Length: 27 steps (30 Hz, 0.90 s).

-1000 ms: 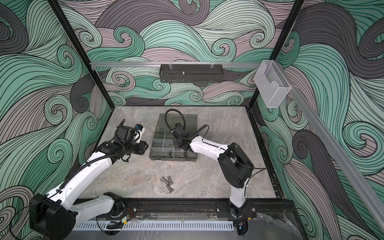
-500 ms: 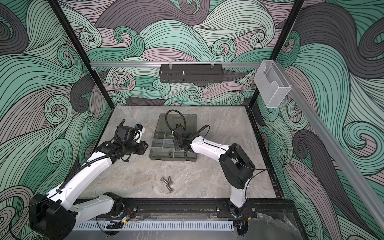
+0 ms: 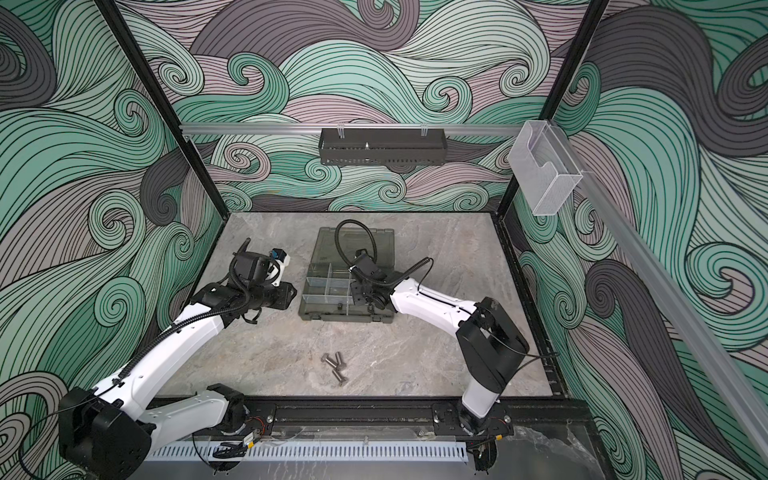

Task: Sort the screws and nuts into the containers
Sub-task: 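Lift the hex nut with the right gripper into the middle compartment and open, then lower the right gripper onto a silver hex bolt near the table edge and close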

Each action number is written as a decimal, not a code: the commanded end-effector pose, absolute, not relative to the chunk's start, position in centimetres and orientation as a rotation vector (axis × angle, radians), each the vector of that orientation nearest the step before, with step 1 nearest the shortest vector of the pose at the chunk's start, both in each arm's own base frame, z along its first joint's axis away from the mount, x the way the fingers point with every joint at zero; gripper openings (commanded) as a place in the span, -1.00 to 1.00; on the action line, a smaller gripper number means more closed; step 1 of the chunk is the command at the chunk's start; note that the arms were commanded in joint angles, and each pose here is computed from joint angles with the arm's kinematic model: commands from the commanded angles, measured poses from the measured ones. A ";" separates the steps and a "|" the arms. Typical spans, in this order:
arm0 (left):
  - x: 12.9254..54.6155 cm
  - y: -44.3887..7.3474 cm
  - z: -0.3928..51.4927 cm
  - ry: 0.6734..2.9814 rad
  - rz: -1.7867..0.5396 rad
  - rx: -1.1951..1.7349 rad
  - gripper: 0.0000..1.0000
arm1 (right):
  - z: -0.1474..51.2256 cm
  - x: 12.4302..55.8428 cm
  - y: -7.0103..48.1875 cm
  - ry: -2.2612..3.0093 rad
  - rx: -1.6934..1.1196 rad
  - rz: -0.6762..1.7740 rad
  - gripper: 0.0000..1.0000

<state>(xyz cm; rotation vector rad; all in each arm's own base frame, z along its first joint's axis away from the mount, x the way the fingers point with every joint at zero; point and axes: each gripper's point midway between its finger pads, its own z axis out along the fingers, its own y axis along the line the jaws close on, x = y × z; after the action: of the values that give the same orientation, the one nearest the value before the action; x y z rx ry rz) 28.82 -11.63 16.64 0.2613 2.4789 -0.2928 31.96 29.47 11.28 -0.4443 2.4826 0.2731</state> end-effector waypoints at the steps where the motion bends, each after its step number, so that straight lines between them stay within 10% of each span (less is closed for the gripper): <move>1: 29.0 -11.7 16.5 2.491 -0.303 0.253 -0.24 | 11.6 30.6 29.4 2.494 -0.462 0.280 -0.30; 27: 29.0 -11.8 16.4 2.494 -0.310 0.253 -0.24 | 5.7 17.8 34.4 2.703 -0.735 0.374 -0.29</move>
<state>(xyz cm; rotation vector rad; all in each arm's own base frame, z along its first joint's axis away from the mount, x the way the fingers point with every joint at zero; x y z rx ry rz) 28.87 -11.71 16.26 0.2636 2.4925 -0.2938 19.16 34.18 6.94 -0.7232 2.6386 0.3741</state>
